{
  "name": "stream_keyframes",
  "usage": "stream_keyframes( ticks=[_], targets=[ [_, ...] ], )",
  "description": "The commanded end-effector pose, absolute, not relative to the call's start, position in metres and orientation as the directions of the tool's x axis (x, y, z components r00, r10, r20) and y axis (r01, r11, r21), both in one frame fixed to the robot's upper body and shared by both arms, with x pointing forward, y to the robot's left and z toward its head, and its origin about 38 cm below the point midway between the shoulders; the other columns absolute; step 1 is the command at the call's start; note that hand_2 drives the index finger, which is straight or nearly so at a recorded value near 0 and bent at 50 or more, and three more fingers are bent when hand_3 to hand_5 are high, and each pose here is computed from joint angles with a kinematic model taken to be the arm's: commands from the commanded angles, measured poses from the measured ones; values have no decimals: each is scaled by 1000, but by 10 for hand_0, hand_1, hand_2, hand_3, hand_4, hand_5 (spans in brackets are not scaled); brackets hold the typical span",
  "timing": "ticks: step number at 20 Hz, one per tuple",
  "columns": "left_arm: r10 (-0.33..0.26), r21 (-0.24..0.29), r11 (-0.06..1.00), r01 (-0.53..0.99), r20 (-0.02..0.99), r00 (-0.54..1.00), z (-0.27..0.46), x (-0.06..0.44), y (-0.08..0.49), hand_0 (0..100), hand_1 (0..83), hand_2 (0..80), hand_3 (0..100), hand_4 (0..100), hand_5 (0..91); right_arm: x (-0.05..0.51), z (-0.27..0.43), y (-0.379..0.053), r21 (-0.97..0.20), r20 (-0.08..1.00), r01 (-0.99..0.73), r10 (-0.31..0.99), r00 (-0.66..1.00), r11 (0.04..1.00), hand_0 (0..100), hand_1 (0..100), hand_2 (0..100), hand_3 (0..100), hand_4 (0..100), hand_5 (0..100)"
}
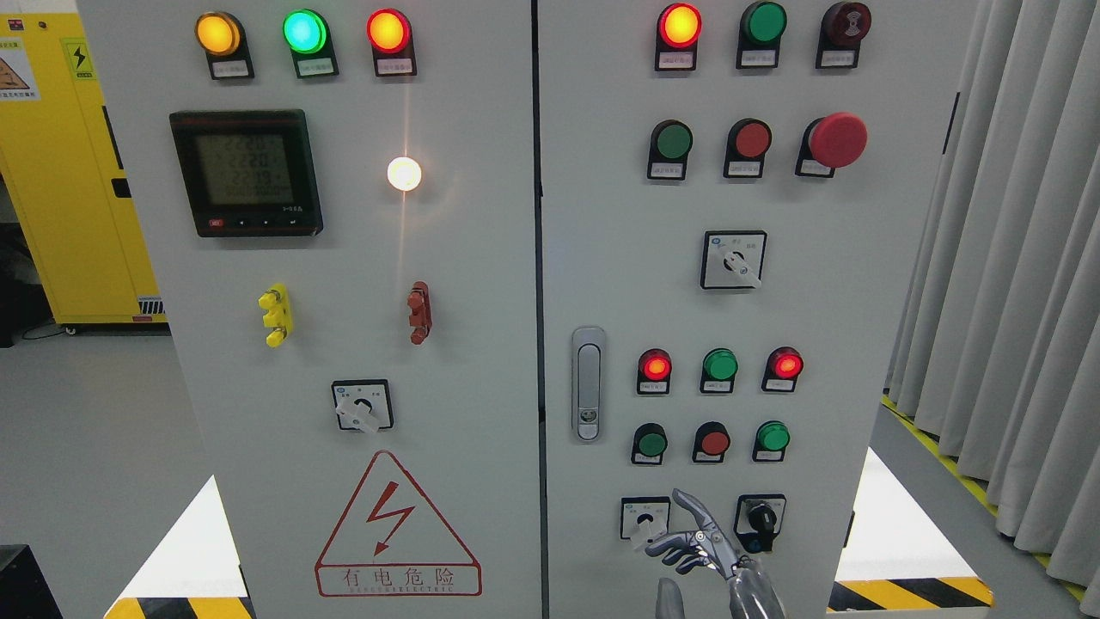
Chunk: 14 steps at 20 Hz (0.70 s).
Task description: Press green start button
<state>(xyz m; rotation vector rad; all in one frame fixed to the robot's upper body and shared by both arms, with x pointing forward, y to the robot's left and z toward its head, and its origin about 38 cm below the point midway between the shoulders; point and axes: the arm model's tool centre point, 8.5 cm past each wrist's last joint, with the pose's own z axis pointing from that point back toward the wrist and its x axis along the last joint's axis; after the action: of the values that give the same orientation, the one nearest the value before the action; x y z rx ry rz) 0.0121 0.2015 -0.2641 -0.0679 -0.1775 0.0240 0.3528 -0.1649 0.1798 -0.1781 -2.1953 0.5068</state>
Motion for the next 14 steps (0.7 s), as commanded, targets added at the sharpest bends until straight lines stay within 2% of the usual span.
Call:
stream_keyframes(
  ticks=[1,5,14],
  targets=[
    [30,-69,997,-18,175,984,-264,12,202,120,556,0,0,0,0,334,190,-160,-309,746,-117,165,-645,944,779,705,0,84,171,128],
    [30,-69,997,-18,175,984,-264,12,202,120,556,0,0,0,0,332,187,-159,-307,753,-121,163,-637,944,687,695,0,72,151,100],
    [30,-69,997,-18,175,984,-264,12,202,120,556,0,0,0,0,331,183,-159,-305,760,-125,162,-629,944,638,690,0,72,150,92]
  ],
)
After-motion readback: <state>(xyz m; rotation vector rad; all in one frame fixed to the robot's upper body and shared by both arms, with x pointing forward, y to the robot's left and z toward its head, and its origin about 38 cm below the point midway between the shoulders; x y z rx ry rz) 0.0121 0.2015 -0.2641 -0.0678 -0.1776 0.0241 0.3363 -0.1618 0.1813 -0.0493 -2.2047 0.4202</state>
